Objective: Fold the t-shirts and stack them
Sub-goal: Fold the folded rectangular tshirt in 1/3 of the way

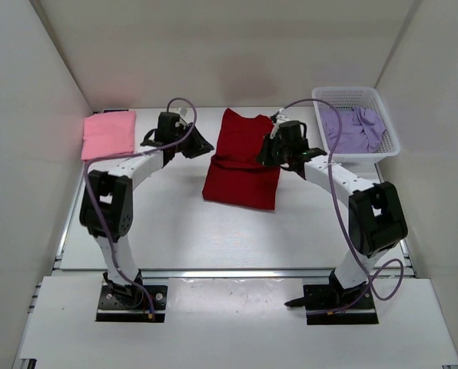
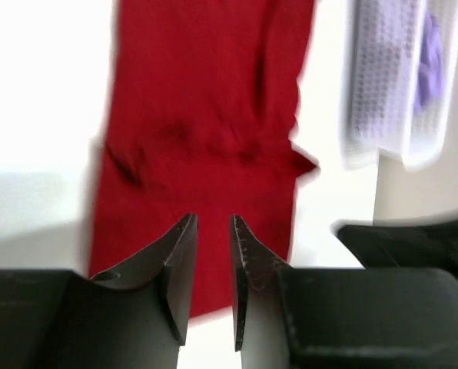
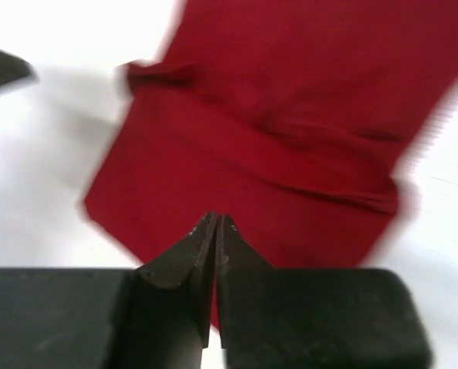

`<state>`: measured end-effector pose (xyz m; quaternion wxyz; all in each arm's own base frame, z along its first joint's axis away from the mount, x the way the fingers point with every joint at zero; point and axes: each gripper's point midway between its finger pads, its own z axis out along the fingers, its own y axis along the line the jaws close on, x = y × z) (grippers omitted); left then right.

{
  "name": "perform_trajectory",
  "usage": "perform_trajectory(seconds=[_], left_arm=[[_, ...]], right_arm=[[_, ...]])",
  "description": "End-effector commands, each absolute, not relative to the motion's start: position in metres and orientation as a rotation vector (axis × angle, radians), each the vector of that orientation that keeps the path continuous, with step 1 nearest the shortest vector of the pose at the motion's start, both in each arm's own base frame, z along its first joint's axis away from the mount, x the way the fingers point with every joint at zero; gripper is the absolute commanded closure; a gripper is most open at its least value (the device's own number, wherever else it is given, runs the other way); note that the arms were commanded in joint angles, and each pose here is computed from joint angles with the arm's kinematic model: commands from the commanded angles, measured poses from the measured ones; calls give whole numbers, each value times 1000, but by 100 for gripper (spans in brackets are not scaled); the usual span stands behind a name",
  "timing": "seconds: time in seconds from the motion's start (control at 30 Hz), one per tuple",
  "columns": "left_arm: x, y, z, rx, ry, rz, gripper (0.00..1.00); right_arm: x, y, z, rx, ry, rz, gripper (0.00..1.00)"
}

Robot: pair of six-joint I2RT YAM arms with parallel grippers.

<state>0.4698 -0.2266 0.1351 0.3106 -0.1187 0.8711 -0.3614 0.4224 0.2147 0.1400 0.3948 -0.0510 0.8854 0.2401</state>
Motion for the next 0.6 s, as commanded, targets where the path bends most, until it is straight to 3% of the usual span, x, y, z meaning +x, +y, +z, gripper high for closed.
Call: perform_trajectory(seconds=[0.0, 0.2, 0.4, 0.57], left_arm=[[435, -246, 133, -302, 2271, -1020, 67], [381, -246, 51, -349, 2445, -1048, 72], [346, -231, 17, -398, 2506, -1014, 73], [317, -236, 12, -376, 2528, -1020, 73]], right_arm=[[414, 253, 127, -243, 2223, 733, 100], [412, 287, 99, -316, 2270, 825, 100], [421, 293, 70, -312, 2315, 827, 100], [460, 276, 64, -211, 2274, 810, 100]])
